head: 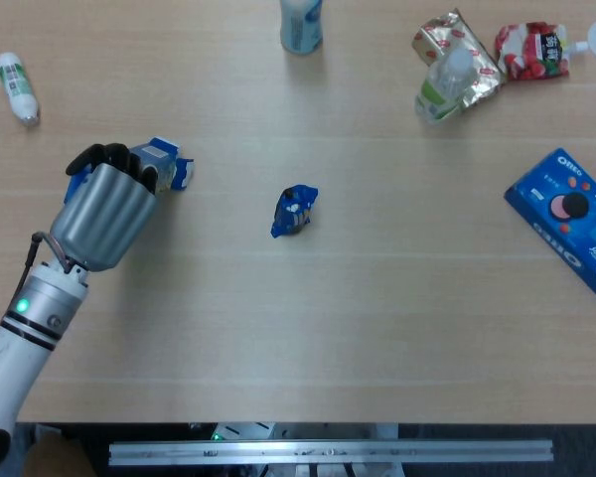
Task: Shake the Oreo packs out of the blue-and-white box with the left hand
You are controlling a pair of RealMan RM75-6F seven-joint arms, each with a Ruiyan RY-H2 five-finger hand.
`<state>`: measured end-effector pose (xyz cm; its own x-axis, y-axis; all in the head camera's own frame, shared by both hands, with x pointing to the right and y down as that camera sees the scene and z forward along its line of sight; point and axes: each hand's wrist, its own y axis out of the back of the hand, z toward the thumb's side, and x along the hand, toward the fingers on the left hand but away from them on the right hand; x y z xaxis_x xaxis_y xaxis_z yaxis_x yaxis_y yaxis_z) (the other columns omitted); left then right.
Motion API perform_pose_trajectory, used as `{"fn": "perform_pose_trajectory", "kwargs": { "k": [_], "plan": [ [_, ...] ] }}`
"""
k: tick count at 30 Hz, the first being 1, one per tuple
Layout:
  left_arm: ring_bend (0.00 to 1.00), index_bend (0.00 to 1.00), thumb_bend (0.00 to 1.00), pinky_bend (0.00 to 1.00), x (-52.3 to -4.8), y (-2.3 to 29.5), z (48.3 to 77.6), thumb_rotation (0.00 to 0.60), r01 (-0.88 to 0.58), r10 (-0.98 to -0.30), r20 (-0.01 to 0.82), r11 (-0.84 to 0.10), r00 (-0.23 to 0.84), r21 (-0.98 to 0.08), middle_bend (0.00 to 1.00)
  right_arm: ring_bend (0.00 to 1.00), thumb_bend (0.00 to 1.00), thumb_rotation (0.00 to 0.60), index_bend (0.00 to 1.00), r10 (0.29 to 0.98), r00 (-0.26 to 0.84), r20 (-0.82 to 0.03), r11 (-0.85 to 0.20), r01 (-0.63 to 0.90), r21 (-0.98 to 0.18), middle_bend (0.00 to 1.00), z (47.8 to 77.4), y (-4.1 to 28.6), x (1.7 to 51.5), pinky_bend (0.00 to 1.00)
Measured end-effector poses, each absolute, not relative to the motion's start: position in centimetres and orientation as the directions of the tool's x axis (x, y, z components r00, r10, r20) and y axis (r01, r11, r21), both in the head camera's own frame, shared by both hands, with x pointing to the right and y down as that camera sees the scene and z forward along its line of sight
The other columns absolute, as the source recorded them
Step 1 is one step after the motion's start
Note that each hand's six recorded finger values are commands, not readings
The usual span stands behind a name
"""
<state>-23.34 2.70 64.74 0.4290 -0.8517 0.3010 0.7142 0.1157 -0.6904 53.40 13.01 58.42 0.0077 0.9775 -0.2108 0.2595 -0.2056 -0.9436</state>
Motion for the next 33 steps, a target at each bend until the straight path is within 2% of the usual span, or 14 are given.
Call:
{"fn": "perform_pose_trajectory", "kwargs": {
  "k": [9,15,18,24,33],
  "plan": [
    [0.40,0.41,0.06,0.60,-23.2,2.1,62.9,0.600,0.628,-0.861,0.235,0.119,0.451,-0.769,0.49,0.46,0.33,0.600,0.41,0.977,0.003,-0.214,-0.208,0.258,-0.944,0.44,58.5,13.1,53.5,0.46],
    [0.40,0.41,0.06,0.58,-22.1,2.4,61.6,0.600,0.525,-0.825,0.153,0.191,0.543,-0.829,0.48,0.46,0.33,0.600,0.41,0.977,0.004,-0.214,-0.208,0.256,-0.944,0.44,58.5,13.1,53.4,0.46],
    [0.40,0.41,0.06,0.58,-21.8,2.5,61.3,0.600,0.463,-0.809,0.127,0.192,0.574,-0.866,0.48,0.46,0.33,0.600,0.41,0.976,0.005,-0.217,-0.211,0.256,-0.943,0.44,58.6,13.1,53.3,0.46],
    [0.40,0.42,0.06,0.58,-21.4,2.6,61.0,0.600,0.320,-0.790,0.106,0.118,0.604,-0.940,0.49,0.46,0.33,0.600,0.41,0.976,0.000,-0.216,-0.209,0.256,-0.944,0.44,58.5,13.1,53.4,0.46],
    [0.46,0.48,0.07,0.68,-20.9,2.7,60.9,0.600,0.041,-0.759,0.092,-0.086,0.645,-0.995,0.54,0.46,0.33,0.600,0.41,0.976,0.000,-0.217,-0.210,0.254,-0.944,0.44,58.5,13.1,53.4,0.46]
  ]
}}
